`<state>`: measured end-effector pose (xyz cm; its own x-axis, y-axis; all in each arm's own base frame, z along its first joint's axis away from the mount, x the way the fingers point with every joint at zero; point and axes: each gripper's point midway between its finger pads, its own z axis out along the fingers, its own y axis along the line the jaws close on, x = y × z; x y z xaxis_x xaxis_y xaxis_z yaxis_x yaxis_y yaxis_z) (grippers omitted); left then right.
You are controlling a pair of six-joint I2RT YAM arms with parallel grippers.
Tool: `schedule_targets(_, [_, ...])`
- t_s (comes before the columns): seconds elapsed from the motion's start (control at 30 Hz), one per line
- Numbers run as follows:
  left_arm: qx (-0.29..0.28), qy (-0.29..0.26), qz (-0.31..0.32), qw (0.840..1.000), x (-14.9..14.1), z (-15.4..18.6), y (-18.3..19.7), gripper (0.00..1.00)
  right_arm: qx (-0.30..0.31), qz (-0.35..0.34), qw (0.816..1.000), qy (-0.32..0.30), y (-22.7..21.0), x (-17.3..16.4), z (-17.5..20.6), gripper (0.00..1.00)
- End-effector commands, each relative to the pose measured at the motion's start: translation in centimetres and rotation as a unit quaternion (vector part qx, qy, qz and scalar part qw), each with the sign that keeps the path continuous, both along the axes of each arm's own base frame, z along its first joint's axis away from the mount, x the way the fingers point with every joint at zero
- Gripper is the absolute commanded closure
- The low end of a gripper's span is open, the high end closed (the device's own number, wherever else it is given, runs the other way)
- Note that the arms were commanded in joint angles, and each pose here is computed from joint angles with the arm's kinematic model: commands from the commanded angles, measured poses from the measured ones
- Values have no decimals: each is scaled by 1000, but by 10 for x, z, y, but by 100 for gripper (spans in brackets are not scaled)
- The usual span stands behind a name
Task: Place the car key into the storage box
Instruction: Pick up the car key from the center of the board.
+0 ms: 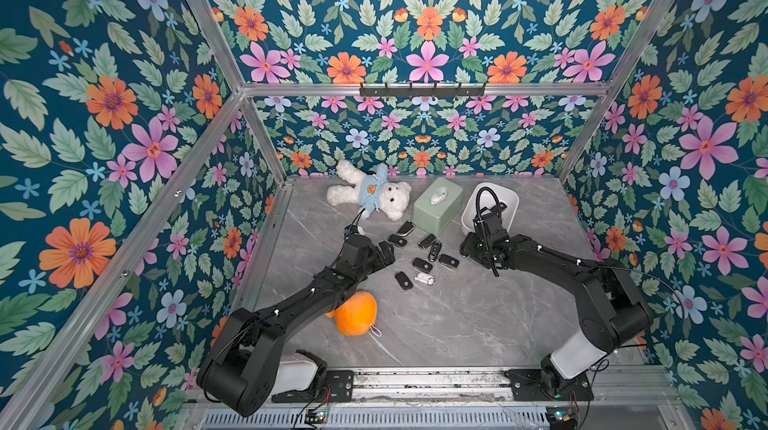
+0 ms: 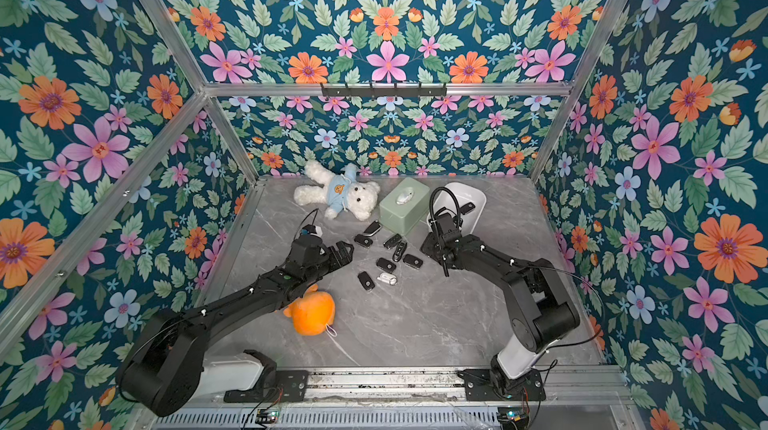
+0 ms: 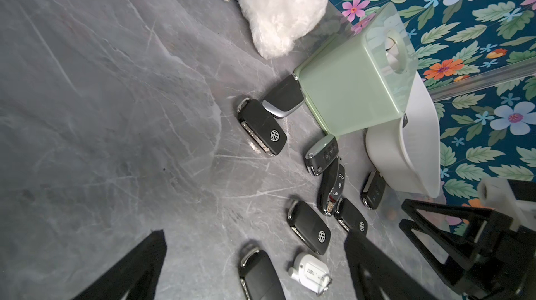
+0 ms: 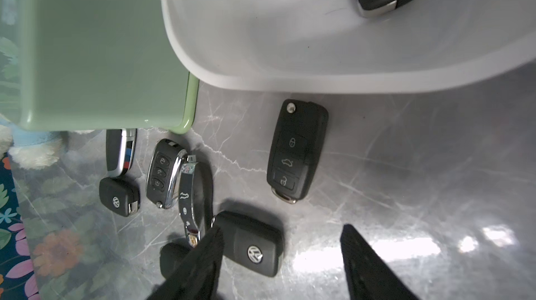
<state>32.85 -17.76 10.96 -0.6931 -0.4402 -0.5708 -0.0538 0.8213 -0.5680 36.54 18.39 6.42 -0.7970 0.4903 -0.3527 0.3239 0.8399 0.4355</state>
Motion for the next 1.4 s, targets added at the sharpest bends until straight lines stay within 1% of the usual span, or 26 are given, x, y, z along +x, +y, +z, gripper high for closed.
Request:
schedule_targets(0.0, [4,-6,8,1000,2,2,3,0,-17,-5,1000,0,0,9,-7,34])
schedule_targets(0.27, [8,-5,14,1000,1,-1,10,0,-71,-13,997,18,-11,18,-20,34])
schedule_targets(0.6, [9,-6,23,1000,-1,-3,18,0,-84,-9,996,31,-7,23,-34,35])
schedule_targets(0.77, [9,-6,25,1000,-2,-3,21,0,-106,-4,994,40,-4,24,-42,36])
schedule_targets(0.93, [8,-6,28,1000,-2,-2,23,0,-140,4,989,55,-8,19,-52,41])
schedule_targets(1.17, [7,-7,28,1000,-3,-1,24,0,-168,7,983,74,-17,11,-67,47])
schedule_targets(1.37, [6,-10,31,999,-3,2,26,0,-171,16,981,89,-16,8,-78,59])
